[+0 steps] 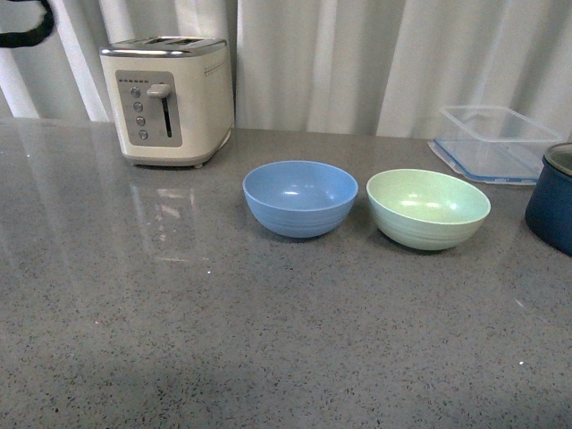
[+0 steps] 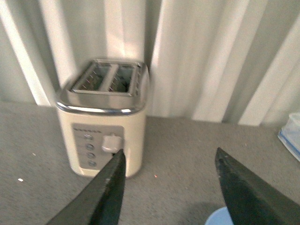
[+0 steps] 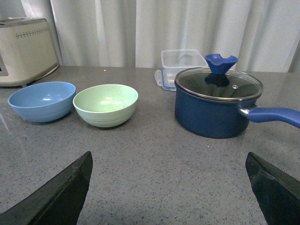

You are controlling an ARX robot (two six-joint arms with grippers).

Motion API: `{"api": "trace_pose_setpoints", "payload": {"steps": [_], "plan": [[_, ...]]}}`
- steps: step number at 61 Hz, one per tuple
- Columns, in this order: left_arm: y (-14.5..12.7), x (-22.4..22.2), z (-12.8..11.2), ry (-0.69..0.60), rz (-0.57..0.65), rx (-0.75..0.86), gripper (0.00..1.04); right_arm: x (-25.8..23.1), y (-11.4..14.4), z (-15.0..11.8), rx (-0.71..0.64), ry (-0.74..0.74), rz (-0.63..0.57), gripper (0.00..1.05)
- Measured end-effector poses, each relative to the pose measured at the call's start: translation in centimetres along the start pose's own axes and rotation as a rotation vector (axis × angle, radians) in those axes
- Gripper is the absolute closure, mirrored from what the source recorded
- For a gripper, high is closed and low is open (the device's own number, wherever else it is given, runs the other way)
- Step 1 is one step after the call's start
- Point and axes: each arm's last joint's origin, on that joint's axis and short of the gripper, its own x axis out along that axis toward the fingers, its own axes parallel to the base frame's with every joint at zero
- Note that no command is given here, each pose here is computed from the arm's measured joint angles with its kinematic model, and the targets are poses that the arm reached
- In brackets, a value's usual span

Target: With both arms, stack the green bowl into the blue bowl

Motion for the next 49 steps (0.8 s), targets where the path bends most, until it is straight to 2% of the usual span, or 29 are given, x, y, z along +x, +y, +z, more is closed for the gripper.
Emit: {"api": "trace_pose_setpoints", "payload": {"steps": [4,11,16,31,49], "plan": [[1.3,-1.9,-1.5,0.003,0.005,0.019,0.67,0.0,0.0,0.0,0.0,0.0,0.001,0.1],[3.2,-5.3,-5.6,0.089,0.008,0.053,0.88,0.0,0.0,0.0,0.0,0.0,0.0,0.1],[4.0,-7.4,-6.6,0.1,-0.001,0.057,1.02,0.0,0.0,0.0,0.0,0.0,0.0,0.1],[6.0,-12.6,-7.9,0.084,0.004,0.064,1.01,0.0,0.0,0.0,0.0,0.0,0.0,0.1],[7.1,-16.6,-9.1,0.083,0.004,0.063,1.01,0.0,0.0,0.0,0.0,0.0,0.0,0.1]]}}
